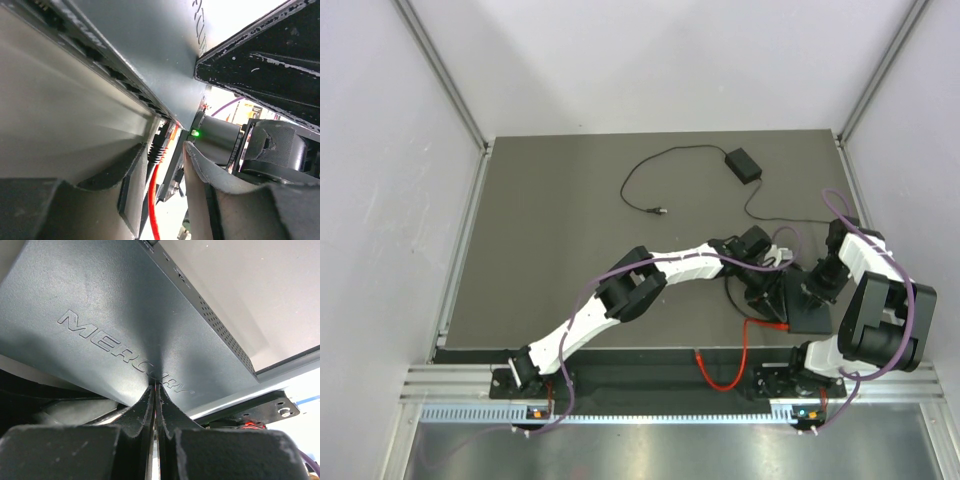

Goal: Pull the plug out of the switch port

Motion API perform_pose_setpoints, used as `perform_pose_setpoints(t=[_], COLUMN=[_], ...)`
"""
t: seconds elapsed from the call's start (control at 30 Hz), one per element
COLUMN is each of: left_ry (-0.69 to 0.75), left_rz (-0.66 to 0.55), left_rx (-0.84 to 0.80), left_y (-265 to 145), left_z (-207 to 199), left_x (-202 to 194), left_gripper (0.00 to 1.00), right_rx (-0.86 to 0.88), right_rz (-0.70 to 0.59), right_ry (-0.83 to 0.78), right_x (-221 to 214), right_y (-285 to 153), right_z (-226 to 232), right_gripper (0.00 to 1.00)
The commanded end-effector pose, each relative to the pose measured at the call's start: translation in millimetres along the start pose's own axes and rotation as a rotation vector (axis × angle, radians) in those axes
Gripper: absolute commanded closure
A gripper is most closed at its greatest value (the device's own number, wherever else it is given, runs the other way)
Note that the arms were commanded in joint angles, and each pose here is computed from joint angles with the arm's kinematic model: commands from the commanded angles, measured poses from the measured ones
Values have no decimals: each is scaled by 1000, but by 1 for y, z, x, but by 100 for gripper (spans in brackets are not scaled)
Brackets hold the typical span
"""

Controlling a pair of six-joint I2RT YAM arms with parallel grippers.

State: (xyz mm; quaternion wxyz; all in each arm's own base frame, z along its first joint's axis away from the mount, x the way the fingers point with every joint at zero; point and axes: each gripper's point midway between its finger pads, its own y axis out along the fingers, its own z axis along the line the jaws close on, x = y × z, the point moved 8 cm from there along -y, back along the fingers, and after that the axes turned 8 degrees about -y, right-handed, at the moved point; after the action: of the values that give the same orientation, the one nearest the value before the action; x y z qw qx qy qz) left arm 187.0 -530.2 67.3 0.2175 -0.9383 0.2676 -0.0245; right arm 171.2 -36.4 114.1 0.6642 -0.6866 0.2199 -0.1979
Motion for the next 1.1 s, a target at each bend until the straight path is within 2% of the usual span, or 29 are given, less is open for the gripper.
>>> perform_pose_setpoints(t=[0.0,0.17,0.4,0.53,0.87,1.07], left_ry=[34,71,57,53,160,149], left_rz=[-53,-101,-134,-119,-34,-22], left_rx=[96,118,170,181,0,36], left_y=[38,43,43,42,29,28], left_z=[35,36,46,55,57,67], left_x=[-6,-5,-5,-9,-23,-27], left_gripper=[58,56,62,69,65,68], right_rx=[15,9,-6,-5,-9,-12], right_rz=[1,2,8,10,17,22], right_ry=[-2,-11,-12,-12,-14,-14], right_x=[2,1,1,0,0,0], right_y=[19,19,21,21,22,22], right_z=[5,6,6,6,6,6], right_gripper=[100,100,100,100,100,100])
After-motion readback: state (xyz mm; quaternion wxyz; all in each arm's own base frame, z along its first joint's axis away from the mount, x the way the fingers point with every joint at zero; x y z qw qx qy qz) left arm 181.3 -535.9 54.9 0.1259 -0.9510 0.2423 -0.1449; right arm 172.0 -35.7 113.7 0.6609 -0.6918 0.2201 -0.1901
